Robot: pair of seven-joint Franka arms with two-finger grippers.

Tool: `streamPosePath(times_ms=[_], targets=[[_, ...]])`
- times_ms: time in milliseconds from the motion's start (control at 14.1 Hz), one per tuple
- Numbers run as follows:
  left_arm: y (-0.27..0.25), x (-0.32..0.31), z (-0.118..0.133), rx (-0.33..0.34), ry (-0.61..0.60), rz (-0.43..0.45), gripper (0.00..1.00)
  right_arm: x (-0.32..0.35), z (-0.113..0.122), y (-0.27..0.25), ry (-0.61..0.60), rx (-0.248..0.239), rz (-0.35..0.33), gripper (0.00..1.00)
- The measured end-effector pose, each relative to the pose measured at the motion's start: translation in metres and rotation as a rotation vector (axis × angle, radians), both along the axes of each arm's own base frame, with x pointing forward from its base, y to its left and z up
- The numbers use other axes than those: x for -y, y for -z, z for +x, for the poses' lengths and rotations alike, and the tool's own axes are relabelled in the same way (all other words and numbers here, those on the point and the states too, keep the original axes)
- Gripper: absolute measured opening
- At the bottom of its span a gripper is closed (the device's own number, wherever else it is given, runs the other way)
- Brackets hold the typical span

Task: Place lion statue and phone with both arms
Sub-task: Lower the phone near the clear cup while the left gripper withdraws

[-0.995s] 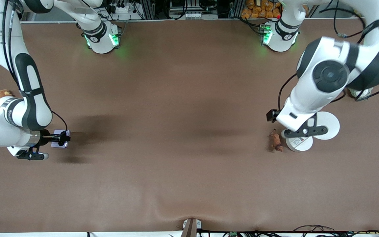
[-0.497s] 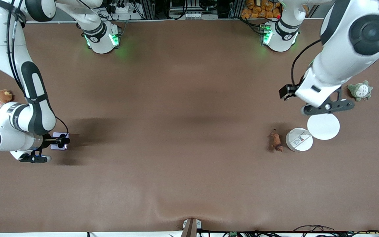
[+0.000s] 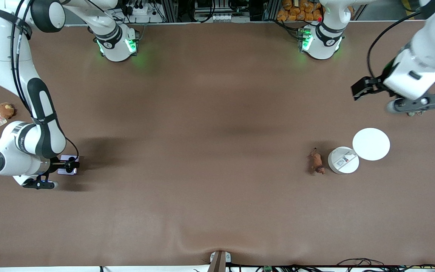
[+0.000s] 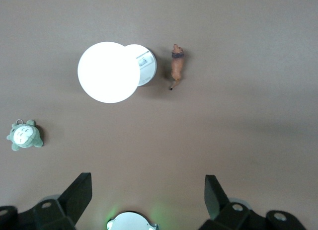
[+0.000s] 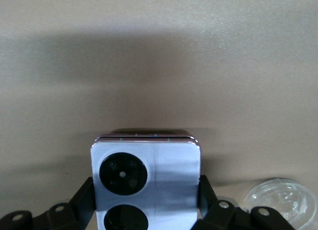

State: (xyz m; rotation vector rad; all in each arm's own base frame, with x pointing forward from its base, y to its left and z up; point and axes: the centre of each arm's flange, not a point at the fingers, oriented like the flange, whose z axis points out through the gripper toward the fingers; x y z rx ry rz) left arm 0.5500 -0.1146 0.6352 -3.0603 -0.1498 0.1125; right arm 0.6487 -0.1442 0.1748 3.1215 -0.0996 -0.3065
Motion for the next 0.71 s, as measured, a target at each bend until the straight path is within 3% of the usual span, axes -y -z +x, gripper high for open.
streamPosePath(times_ms=[284,426,568,710], targets=[[-0.007,-0.029,0.001,0.008,0.022,-0.002,1.0,0.009,-0.002,0.002,0.003,-0.005,-0.01,0.85],[-0.006,-0.048,0.004,0.002,0.05,-0.001,1.0,0.011,-0.003,0.001,0.002,-0.004,-0.011,0.88],[-0.006,-0.066,0.007,-0.003,0.098,-0.003,1.0,0.015,-0.002,0.0,0.004,-0.002,-0.011,1.0],[-0.007,-0.073,0.007,0.002,0.128,-0.011,1.0,0.015,0.0,-0.003,0.004,0.006,-0.012,1.0]])
